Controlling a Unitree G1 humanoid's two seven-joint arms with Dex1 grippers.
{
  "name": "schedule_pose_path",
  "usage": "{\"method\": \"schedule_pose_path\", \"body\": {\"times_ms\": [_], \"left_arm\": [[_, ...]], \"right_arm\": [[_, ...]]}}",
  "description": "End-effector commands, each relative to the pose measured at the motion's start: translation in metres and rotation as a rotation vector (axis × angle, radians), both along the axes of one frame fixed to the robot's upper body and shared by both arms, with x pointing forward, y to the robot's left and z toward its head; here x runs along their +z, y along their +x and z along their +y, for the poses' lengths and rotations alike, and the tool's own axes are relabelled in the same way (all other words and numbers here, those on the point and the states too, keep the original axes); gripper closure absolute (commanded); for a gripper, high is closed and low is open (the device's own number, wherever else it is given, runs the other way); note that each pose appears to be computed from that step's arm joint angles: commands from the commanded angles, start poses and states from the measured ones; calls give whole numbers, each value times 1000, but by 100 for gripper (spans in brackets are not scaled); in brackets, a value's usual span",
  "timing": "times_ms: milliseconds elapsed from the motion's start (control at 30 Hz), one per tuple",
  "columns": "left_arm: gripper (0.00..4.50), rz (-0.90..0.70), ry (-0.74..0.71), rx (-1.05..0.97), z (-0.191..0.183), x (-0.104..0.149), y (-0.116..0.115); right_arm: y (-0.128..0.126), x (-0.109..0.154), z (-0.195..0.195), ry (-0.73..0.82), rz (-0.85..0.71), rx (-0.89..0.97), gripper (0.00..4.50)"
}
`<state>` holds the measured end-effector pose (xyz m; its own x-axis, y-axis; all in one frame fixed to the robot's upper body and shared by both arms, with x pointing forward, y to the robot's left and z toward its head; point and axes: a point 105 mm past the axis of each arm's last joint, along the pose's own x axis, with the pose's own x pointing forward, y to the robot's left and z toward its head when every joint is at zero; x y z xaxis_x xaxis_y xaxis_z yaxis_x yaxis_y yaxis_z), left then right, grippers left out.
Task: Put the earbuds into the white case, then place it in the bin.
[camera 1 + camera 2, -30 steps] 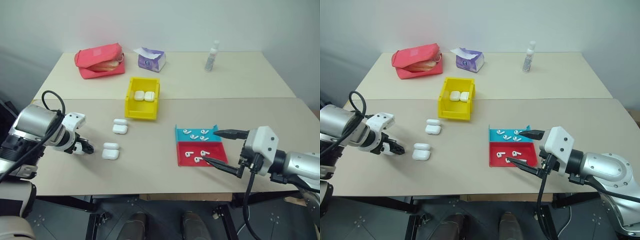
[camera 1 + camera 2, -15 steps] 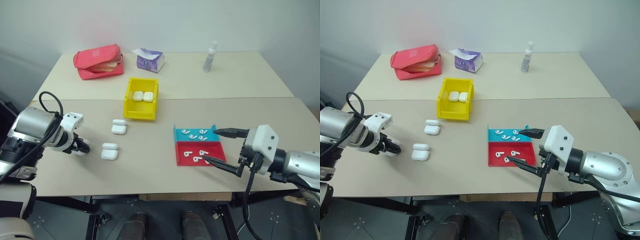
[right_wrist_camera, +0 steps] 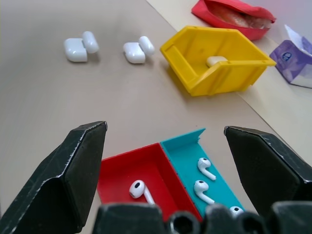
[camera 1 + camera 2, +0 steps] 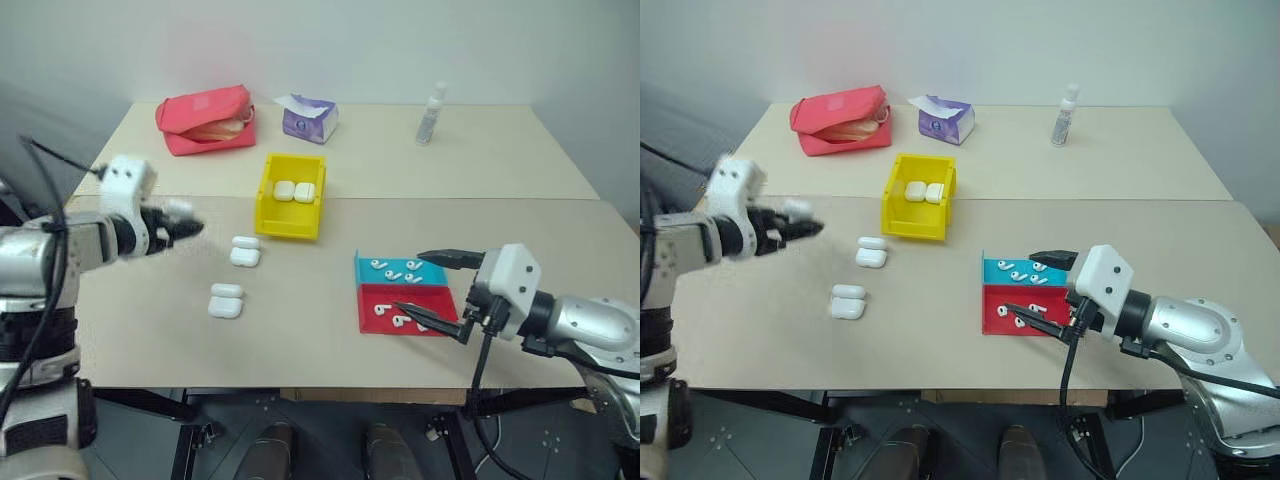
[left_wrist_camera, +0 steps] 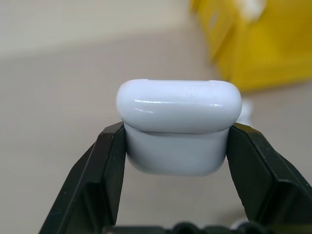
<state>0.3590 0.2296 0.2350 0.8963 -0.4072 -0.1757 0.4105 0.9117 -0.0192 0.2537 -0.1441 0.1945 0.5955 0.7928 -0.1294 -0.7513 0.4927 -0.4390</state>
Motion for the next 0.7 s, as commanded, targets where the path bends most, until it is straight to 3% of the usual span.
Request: {"method": "schedule_pose_path", "body": {"times_ms": [33, 200, 367, 533, 700], "left_arm": [[173, -194, -138, -225, -28, 40, -7], [173, -425, -180, -558, -94, 61, -15], [173, -515, -200, -828, -144, 67, -35], [173, -571, -276, -1060, -167, 75, -68], [173, -574, -329, -1179, -168, 79, -86]], "right_arm": [[0, 11, 4, 20, -78, -18, 0], [0, 13, 8, 52, -115, -56, 0], [1, 16, 10, 63, -146, -89, 0], [1, 17, 9, 55, -155, -104, 0], [-1, 18, 9, 48, -161, -107, 0]]}}
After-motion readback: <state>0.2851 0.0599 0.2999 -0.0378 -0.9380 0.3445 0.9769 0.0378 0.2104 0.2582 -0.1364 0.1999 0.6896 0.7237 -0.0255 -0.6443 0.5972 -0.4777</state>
